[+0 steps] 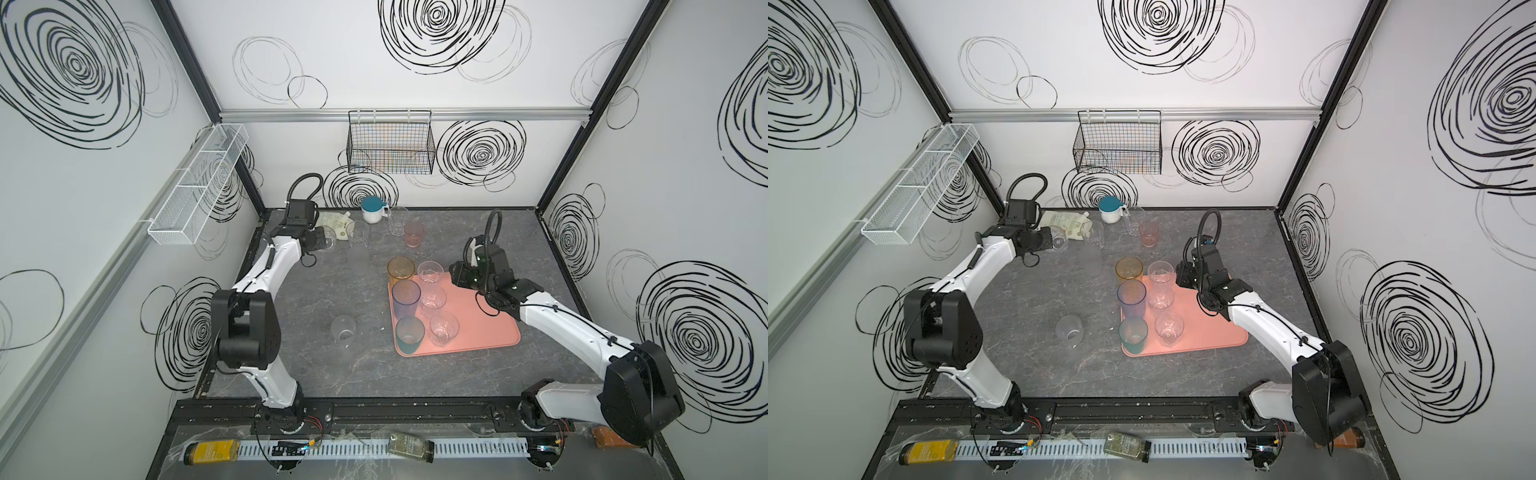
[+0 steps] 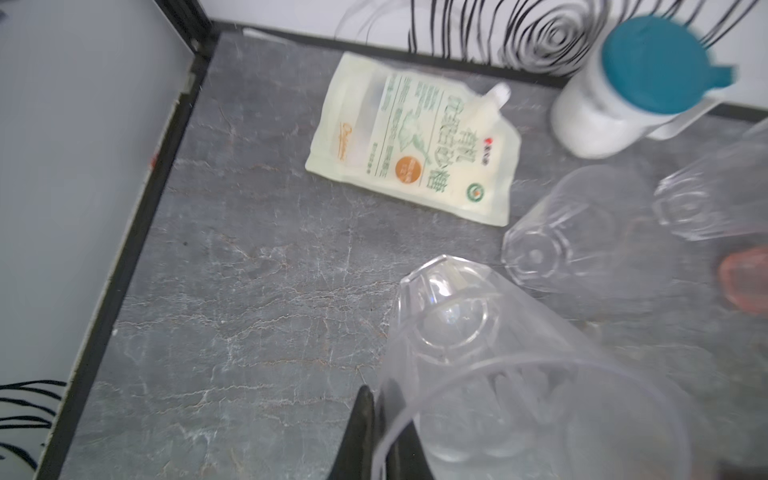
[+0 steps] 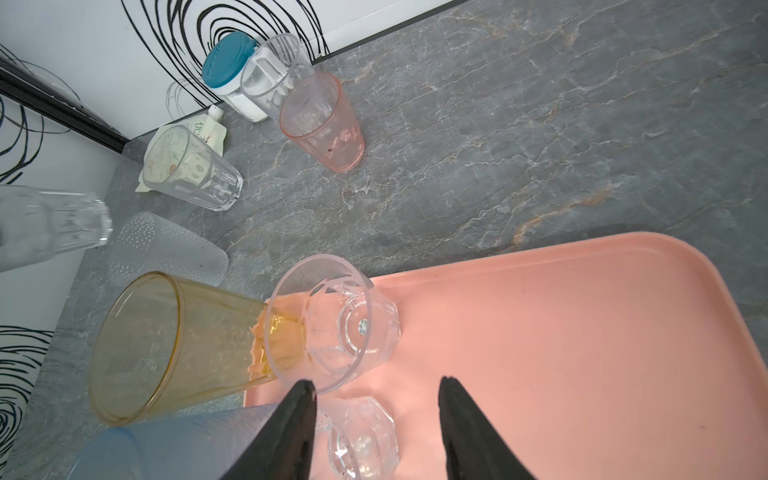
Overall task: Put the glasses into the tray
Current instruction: 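Close the left gripper on another clear glass near the sugar pouch, then carry the clear glass with the left gripper and lower it onto the tray, then open the left gripper and lift it off the placed glass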
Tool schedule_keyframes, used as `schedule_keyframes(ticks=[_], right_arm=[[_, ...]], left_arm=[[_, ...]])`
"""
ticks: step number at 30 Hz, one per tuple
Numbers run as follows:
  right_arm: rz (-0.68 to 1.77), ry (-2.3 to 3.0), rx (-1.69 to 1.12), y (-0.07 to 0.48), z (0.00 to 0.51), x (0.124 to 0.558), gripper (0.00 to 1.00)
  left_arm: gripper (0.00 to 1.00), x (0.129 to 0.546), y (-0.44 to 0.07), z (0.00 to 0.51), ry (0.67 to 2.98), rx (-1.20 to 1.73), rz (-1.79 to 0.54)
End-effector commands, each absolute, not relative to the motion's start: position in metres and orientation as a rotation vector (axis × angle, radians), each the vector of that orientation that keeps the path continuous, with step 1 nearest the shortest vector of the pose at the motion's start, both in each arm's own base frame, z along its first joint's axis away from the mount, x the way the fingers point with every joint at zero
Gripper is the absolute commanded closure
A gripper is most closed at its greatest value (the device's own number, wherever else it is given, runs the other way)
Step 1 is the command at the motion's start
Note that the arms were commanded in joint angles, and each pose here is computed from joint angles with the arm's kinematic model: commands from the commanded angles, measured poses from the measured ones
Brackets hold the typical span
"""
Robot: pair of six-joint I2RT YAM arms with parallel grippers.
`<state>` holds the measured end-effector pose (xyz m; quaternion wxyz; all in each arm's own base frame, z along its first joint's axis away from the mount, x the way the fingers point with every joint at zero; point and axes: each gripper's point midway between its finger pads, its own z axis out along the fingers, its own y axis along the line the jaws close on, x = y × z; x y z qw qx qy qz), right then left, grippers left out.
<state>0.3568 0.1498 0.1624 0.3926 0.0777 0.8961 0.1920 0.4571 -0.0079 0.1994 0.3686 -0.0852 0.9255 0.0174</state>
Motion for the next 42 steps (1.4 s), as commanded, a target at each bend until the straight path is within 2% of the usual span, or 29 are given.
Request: schedule_keyframes(ticks=[1,4,7,12,18,22,30,38,42], right_arm=[[0.494,2.241,0.229,0.136,0.179,0.362,0.48],[0.527,2.221,0.295,0.122,0.186,0.366,0.48],[0.539,2.174,0.347,0.105,0.198,0.367,0.48],[0.513,2.145,0.453,0.071,0.199,0.364,0.48],[0.475,2.138,0.531,0.047,0.191,0.351,0.48],[0.459,2.188,0.529,0.046,0.176,0.344,0.48],[0.472,2.266,0.508,0.052,0.151,0.335,0.47],[0.521,2.35,0.548,0.054,0.123,0.323,0.47],[0.555,2.396,0.573,0.056,0.109,0.312,0.47]], left_arm=[[1.0,0.444,-0.072,0.261,2.262,-0.051,-0.039],[1.0,0.437,-0.131,0.291,2.217,0.068,-0.124],[1.0,0.426,-0.216,0.309,2.177,0.237,-0.24],[1.0,0.401,-0.349,0.272,2.226,0.536,-0.391],[1.0,0.396,-0.428,0.213,2.285,0.716,-0.388],[1.0,0.392,-0.451,0.173,2.325,0.811,-0.321],[0.98,0.384,-0.453,0.12,2.404,0.908,-0.248],[0.75,0.388,-0.449,0.115,2.41,0.893,-0.236],[0.71,0.386,-0.451,0.125,2.39,0.876,-0.272]])
